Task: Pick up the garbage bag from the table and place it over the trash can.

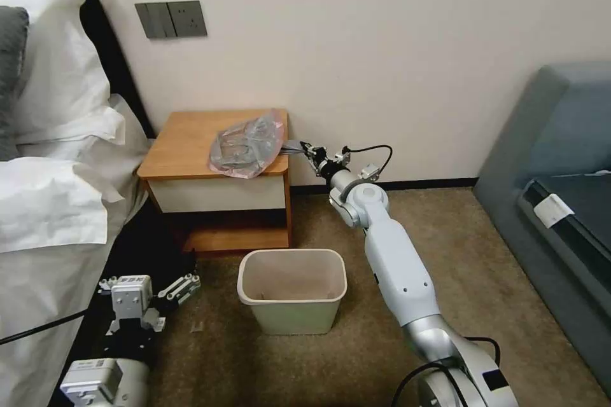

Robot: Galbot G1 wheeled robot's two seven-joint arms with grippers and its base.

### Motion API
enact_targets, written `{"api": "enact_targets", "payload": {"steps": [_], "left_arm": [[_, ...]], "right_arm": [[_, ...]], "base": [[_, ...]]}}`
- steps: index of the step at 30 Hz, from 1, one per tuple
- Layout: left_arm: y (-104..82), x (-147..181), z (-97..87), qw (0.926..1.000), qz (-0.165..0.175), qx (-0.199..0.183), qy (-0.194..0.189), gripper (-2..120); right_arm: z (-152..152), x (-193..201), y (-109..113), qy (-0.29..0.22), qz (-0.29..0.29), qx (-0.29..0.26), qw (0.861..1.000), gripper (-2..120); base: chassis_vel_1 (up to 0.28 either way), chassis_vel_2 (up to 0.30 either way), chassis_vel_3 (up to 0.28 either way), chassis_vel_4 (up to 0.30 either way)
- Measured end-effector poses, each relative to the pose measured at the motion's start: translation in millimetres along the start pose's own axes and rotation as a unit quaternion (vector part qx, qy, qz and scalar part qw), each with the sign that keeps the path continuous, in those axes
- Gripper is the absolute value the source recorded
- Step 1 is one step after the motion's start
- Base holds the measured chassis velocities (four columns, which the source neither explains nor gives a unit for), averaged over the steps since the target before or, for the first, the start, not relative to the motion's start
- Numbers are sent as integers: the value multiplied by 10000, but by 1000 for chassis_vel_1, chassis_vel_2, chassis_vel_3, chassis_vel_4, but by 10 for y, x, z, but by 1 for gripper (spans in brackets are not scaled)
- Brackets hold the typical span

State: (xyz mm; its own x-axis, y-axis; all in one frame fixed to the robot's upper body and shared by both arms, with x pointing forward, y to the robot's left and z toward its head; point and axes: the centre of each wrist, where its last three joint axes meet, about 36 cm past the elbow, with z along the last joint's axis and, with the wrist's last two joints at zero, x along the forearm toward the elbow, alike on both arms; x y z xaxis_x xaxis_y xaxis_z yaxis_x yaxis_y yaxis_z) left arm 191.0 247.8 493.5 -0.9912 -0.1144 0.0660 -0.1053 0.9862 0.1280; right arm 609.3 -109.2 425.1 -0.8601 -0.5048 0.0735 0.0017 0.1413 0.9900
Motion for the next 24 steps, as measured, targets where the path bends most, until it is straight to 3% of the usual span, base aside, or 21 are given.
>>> {"api": "enact_targets", "payload": {"steps": [7, 24], "left_arm": [[-10, -9, -4, 10000, -24, -8, -42, 100], [-21, -43, -22, 9999, 24, -42, -139, 100]], "right_arm": [[155, 199, 67, 109, -31, 90, 9999, 0], [541, 1338, 150, 323, 434, -8, 9985, 0]], "base": [[0, 0, 0, 0], [0, 0, 0, 0]]}}
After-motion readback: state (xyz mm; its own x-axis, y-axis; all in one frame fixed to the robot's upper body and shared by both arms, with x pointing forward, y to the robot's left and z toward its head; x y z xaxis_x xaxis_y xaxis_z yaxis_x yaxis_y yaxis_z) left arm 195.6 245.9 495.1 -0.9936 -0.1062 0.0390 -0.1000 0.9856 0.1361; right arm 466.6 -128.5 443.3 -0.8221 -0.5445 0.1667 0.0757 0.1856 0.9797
